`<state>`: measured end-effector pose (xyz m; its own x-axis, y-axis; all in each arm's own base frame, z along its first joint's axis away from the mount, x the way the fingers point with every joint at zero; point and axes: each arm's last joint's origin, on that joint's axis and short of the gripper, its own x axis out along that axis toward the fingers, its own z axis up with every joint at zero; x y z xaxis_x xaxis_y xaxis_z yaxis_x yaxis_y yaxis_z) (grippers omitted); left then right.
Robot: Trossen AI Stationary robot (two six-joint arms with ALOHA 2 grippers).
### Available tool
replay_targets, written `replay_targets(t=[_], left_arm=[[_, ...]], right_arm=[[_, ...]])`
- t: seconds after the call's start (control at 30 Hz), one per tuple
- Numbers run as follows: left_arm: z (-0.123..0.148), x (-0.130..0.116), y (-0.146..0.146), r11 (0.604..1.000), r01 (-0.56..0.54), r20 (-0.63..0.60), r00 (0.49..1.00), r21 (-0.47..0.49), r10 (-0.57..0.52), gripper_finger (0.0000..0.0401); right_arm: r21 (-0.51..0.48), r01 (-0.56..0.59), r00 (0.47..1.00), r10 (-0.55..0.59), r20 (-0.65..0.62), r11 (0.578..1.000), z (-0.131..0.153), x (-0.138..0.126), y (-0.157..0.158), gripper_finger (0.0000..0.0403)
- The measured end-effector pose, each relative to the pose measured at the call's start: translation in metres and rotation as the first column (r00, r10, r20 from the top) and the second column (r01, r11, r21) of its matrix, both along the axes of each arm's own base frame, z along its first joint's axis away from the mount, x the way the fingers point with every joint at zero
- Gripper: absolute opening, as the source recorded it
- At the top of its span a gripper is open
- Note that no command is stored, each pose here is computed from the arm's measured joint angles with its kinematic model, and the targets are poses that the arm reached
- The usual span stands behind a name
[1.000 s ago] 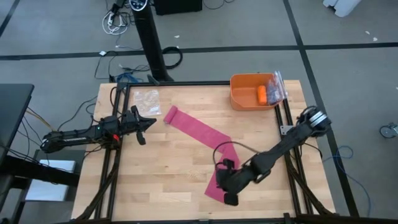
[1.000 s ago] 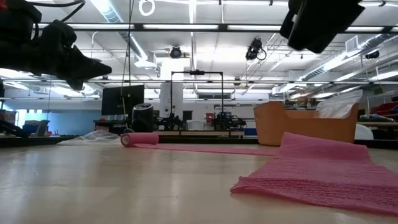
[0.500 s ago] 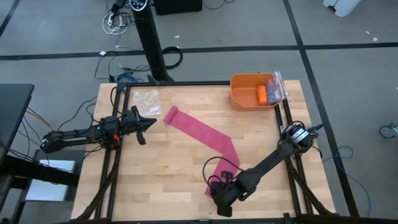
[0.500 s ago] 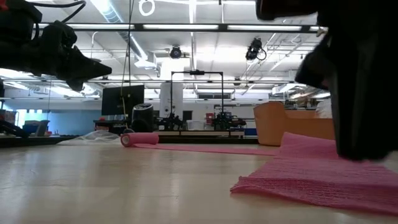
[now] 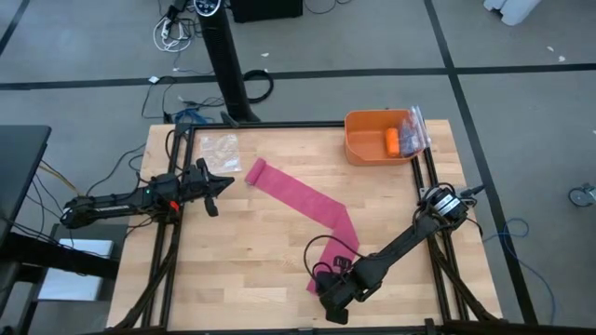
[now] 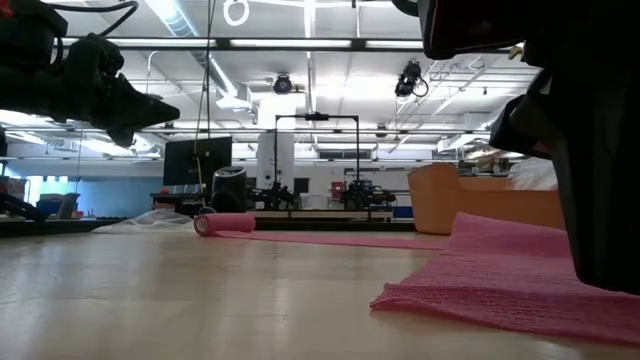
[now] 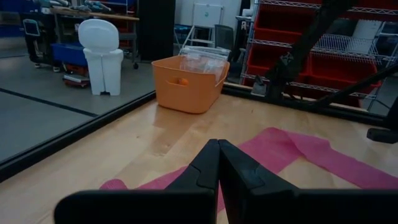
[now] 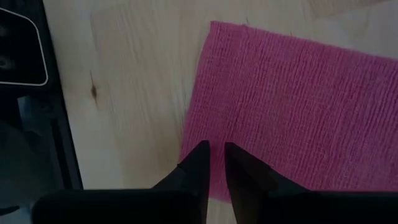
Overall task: Roll bandage
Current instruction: Roll the pink bandage
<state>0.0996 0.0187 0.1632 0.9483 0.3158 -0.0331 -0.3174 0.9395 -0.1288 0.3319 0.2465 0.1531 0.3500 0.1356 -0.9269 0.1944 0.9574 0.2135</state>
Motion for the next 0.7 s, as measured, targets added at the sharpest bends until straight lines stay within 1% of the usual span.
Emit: replay_targets(t=[0.4, 0.5, 0.7], left_arm=[[-0.0001, 0.0, 0.0, 1.0, 0.0, -0.001, 1.0, 0.0, 0.0, 0.0017], [-0.0001, 0.0, 0.0, 1.0, 0.0, -0.001, 1.0, -0.001, 0.0, 0.0017], [-0.0002, 0.0001, -0.0002, 1.0, 0.007, -0.002, 1.0, -0.001, -0.007, 0.0017]], right_arm=[[0.002, -0.002, 1.0, 0.002, -0.001, 1.0, 0.0, -0.0005, 0.0008, 0.0022], [0.009, 0.004, 1.0, -0.004, 0.003, 1.0, 0.0002, -0.001, 0.0023, 0.0031], [0.016, 0.031, 0.999, -0.031, 0.011, 0.999, 0.0005, -0.002, 0.0047, 0.0072]])
